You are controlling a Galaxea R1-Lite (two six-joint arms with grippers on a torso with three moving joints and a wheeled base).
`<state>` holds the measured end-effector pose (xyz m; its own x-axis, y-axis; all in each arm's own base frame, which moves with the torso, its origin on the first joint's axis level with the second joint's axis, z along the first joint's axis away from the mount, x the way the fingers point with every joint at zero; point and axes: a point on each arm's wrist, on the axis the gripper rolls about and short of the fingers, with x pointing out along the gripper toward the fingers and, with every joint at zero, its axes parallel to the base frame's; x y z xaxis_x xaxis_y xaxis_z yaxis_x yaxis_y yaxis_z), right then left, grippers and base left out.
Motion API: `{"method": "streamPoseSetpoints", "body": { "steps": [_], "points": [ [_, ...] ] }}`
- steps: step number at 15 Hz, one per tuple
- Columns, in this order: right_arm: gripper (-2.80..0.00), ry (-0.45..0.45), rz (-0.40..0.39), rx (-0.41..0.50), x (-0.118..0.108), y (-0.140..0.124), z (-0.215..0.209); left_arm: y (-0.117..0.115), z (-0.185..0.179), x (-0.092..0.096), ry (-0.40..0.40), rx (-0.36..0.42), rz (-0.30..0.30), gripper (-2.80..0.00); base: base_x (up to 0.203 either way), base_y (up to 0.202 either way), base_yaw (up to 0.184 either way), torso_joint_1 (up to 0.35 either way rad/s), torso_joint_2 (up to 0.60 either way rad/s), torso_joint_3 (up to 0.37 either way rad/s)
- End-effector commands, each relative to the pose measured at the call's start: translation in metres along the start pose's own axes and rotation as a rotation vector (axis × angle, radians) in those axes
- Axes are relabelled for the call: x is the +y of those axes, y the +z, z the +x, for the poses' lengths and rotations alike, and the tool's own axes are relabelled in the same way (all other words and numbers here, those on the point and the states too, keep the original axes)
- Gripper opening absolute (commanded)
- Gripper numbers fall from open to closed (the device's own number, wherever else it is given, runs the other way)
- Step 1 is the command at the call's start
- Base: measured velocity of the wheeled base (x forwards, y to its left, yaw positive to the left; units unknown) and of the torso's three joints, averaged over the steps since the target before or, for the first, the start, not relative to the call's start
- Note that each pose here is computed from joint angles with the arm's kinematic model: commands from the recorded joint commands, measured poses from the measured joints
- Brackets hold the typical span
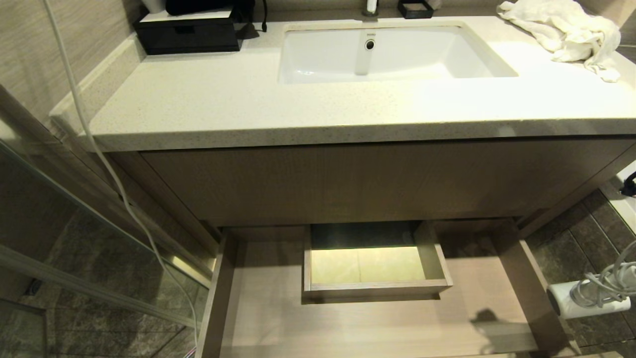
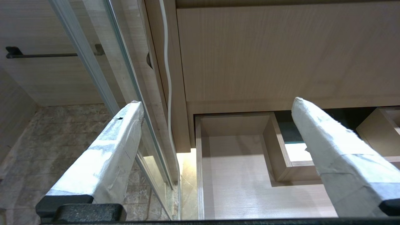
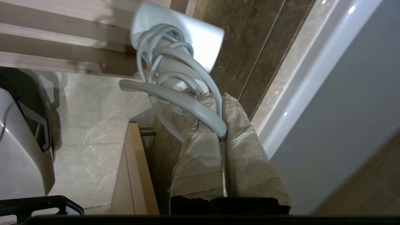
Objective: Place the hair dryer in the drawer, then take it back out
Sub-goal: Put it into the drawer
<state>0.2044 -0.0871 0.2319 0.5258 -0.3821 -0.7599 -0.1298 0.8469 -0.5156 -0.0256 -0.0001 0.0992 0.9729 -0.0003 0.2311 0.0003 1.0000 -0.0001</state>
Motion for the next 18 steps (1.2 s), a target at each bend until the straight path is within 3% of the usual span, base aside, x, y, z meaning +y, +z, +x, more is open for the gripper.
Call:
{"method": "streamPoseSetpoints", "body": {
  "steps": [1, 11, 18],
  "points": [
    [-2.80, 0.044, -0.022, 0.045, 0.001, 0.007, 0.025, -0.011, 0.001, 0.000, 0.000, 0.038, -0.001, 0.00, 0.000, 0.000, 0.000, 0.000, 0.00, 0.000],
    [-2.80, 0.047, -0.096, 0.061, -0.005, 0.034, 0.099, -0.011, 0.001, 0.000, 0.000, 0.038, -0.001, 0.00, 0.000, 0.000, 0.000, 0.000, 0.00, 0.000],
    [-2.80, 0.068, -0.113, 0.071, -0.001, 0.041, 0.114, -0.011, 0.001, 0.000, 0.000, 0.038, -0.001, 0.00, 0.000, 0.000, 0.000, 0.000, 0.00, 0.000]
  ]
}}
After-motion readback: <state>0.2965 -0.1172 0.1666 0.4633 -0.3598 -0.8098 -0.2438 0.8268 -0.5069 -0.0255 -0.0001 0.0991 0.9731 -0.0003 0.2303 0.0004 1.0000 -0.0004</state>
